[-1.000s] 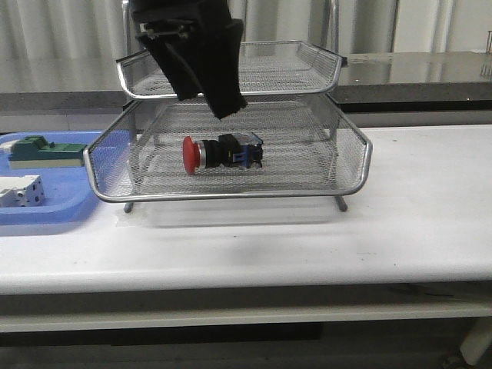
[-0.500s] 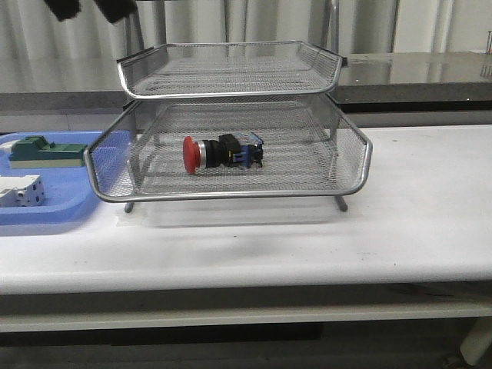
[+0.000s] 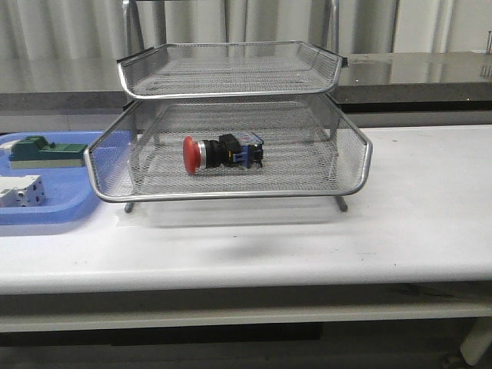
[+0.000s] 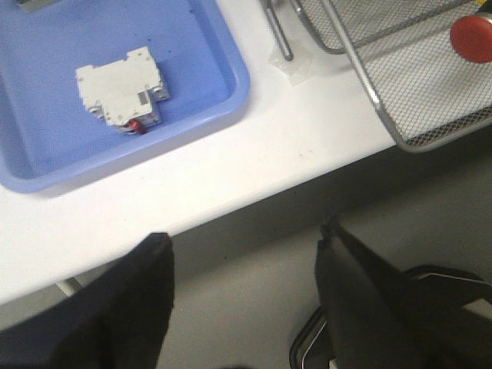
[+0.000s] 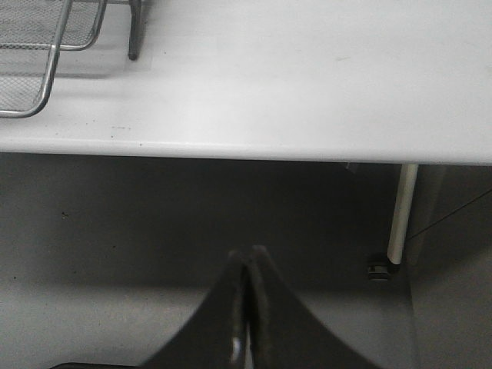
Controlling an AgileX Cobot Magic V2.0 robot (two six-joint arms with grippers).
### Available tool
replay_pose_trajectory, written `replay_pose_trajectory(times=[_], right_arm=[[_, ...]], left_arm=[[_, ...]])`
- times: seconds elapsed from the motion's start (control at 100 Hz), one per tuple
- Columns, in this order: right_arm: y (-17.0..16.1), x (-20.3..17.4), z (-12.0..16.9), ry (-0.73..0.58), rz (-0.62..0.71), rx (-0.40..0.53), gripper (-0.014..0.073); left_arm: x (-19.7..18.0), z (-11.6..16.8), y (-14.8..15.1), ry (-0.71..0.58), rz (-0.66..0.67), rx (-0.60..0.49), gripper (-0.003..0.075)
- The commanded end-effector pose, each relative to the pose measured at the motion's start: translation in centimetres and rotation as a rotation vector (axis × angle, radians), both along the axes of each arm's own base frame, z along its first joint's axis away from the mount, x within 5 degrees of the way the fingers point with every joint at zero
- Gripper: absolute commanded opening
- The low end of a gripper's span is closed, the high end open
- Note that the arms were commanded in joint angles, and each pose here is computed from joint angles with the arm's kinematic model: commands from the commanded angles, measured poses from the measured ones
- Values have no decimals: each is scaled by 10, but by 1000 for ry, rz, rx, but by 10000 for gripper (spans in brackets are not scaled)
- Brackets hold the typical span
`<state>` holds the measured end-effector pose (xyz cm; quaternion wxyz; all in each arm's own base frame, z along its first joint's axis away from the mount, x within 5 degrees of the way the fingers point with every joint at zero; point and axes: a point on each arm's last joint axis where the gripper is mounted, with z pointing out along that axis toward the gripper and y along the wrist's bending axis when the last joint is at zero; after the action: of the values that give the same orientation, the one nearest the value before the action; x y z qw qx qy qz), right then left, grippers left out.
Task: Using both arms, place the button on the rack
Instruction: 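Open the left gripper and withdraw it upward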
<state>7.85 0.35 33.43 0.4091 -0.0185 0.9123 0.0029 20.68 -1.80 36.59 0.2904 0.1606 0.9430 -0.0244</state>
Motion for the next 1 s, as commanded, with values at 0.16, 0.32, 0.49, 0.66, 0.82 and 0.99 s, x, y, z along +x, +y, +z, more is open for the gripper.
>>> replay_pose_trajectory(times=[0.16, 0.32, 0.49, 0.66, 0.82, 0.99], right_arm=[[-1, 3, 13, -81, -1, -5, -68], [-1, 3, 13, -81, -1, -5, -68], [-1, 3, 13, -81, -1, -5, -68], [-1, 3, 13, -81, -1, -5, -68], [-1, 3, 13, -81, -1, -5, -68], [-1, 3, 13, -81, -1, -5, -68]], left_arm=[[-78, 3, 9, -257, 85, -44, 357], [-118, 5, 9, -474, 99, -49, 357], [-142, 4, 10, -675, 116, -56, 357], [-145, -11, 11, -848, 151, -98, 357], [-134, -36, 16, -1001, 210, -125, 357], [-126, -61, 21, -1086, 255, -118, 357]])
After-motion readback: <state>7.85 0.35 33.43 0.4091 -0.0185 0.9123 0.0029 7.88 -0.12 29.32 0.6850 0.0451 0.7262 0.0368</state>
